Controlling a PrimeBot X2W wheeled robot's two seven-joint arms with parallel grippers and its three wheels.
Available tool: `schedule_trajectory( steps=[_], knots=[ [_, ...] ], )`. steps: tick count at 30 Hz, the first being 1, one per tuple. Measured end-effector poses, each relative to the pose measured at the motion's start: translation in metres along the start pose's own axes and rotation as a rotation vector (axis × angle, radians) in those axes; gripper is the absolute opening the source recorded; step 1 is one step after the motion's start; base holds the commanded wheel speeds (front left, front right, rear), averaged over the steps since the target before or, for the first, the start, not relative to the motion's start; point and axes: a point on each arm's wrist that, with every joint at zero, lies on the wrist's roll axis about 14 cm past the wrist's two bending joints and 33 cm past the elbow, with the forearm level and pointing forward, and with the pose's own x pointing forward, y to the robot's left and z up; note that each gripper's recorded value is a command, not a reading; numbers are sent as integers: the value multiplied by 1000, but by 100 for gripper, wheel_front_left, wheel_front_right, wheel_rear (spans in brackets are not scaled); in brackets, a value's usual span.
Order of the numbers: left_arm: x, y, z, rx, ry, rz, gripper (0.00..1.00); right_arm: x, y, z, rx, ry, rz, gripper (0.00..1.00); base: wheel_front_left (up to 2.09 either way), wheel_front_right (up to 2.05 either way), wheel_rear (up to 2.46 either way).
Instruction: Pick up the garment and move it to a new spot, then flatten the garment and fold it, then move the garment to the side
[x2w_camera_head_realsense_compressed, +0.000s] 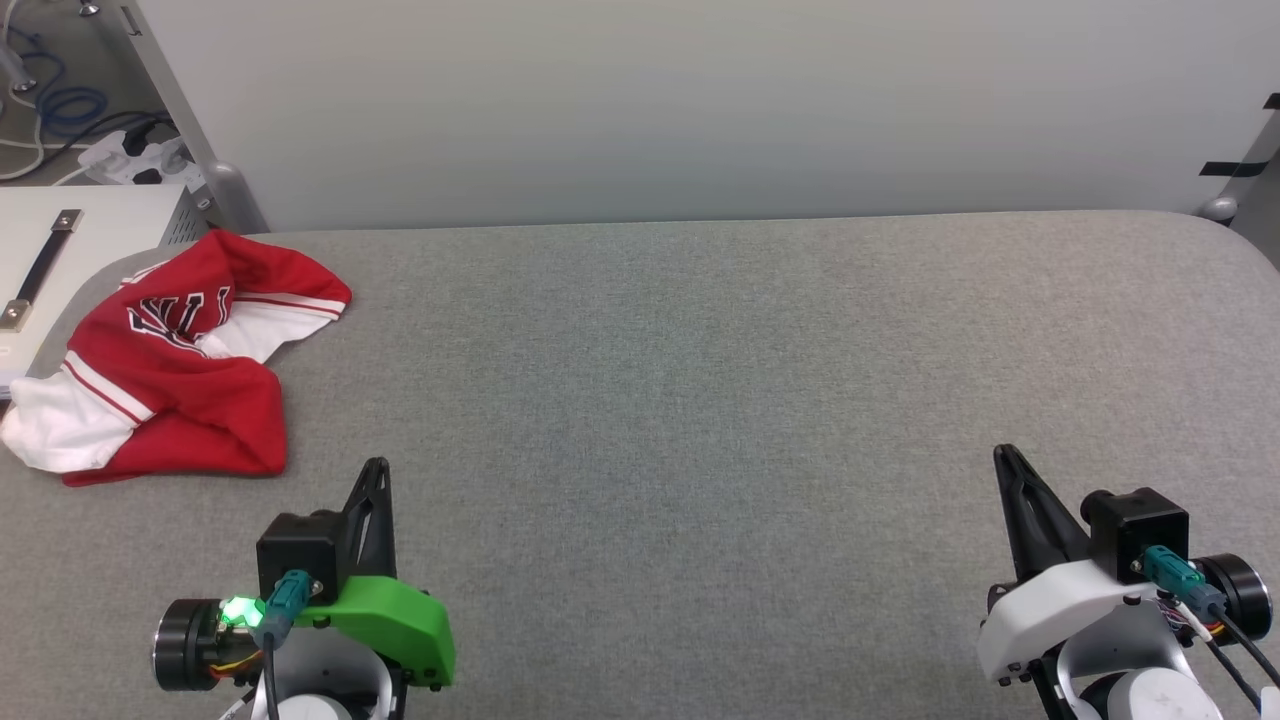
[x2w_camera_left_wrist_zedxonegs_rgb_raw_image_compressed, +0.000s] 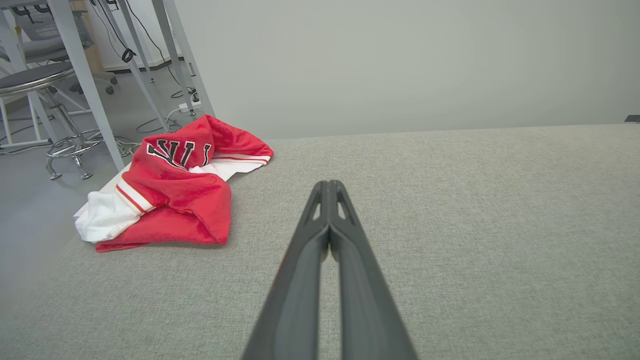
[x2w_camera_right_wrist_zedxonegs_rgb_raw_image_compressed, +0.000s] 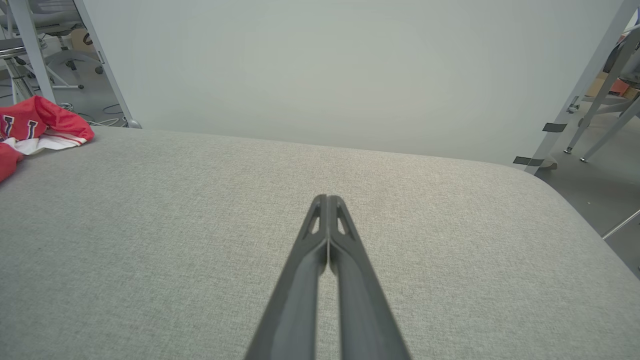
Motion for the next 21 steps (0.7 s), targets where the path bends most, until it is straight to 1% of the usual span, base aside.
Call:
schedule_trajectory(
  steps=[19, 20, 21],
  knots=[
    [0, 0, 0, 0, 0, 0, 0, 0, 0, 0, 0, 0, 0, 0, 0, 0, 0],
    [0, 0, 0, 0, 0, 0, 100, 0, 0, 0, 0, 0, 0, 100, 0, 0, 0],
    [0, 0, 0, 0, 1, 0, 100, 0, 0, 0, 0, 0, 0, 100, 0, 0, 0]
  ],
)
